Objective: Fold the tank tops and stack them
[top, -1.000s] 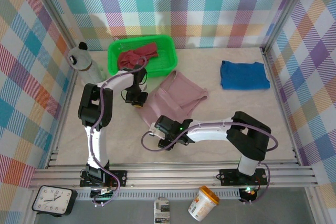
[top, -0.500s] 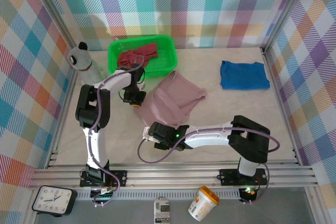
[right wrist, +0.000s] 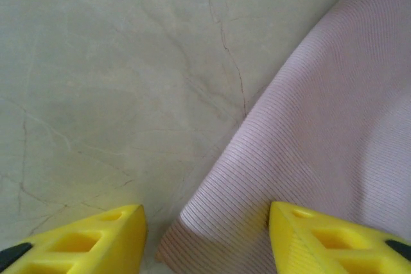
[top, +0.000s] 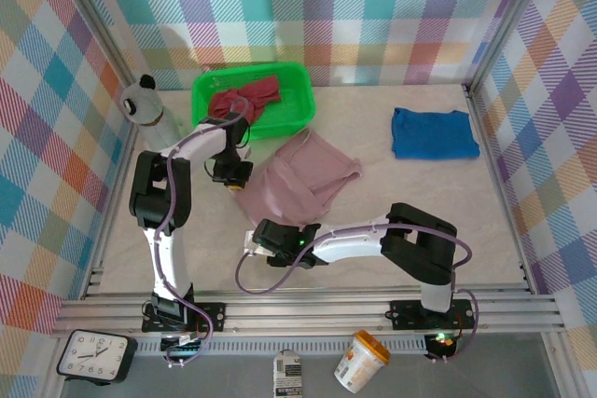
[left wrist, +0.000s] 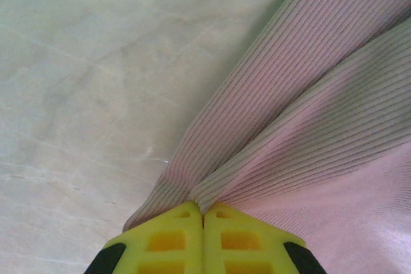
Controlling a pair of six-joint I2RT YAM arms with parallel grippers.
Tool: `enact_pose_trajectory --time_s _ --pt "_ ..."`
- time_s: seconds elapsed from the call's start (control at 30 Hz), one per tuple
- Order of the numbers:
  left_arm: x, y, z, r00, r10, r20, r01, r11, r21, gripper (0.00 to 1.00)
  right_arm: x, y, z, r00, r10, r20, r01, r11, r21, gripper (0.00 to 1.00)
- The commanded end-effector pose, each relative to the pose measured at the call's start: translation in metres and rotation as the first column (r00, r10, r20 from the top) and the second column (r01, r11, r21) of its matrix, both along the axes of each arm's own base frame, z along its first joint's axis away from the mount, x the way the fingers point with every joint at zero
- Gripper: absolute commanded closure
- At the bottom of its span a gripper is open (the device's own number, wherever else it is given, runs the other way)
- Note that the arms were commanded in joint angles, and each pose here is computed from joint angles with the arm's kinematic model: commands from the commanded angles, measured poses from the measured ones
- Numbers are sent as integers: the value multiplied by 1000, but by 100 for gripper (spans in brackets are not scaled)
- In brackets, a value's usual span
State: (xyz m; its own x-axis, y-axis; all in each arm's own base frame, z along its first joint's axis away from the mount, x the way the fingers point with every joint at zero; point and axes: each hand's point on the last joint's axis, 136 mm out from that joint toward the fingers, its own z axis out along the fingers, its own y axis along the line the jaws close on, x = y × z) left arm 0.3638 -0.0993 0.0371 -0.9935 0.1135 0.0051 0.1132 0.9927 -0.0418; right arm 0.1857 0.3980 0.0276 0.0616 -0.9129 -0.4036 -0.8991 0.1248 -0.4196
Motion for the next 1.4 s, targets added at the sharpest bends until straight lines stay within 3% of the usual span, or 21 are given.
enact_pose_trajectory --time_s 0.0,0.07,0.17,0.4,0.7,0.87,1.1,1.37 --pt "-11 15 6 999 20 -27 -20 1000 23 98 7 -9 -15 999 -33 -38 31 999 -39 63" --pt "-12 17 7 999 28 -35 -27 999 20 98 5 -10 -12 997 -46 -60 44 999 -29 78" --pt "-16 20 14 999 37 -39 -36 999 19 98 3 -5 0 995 -53 -89 53 999 5 88" --pt "-42 31 29 994 57 -91 -51 997 60 99 -23 19 36 970 8 -241 31 987 158 98" --pt "-69 67 66 984 164 -67 -155 981 112 100 -64 40 97 887 147 -437 31 926 375 100" --pt "-69 61 94 980 194 -29 -193 980 43 100 -70 45 131 848 185 -496 81 880 468 100" --pt "-40 49 116 978 211 7 -211 977 -21 99 -40 24 163 800 166 -577 228 805 548 100" --pt "4 19 110 978 209 -2 -208 972 -108 99 -1 -8 149 720 104 -686 385 762 520 100"
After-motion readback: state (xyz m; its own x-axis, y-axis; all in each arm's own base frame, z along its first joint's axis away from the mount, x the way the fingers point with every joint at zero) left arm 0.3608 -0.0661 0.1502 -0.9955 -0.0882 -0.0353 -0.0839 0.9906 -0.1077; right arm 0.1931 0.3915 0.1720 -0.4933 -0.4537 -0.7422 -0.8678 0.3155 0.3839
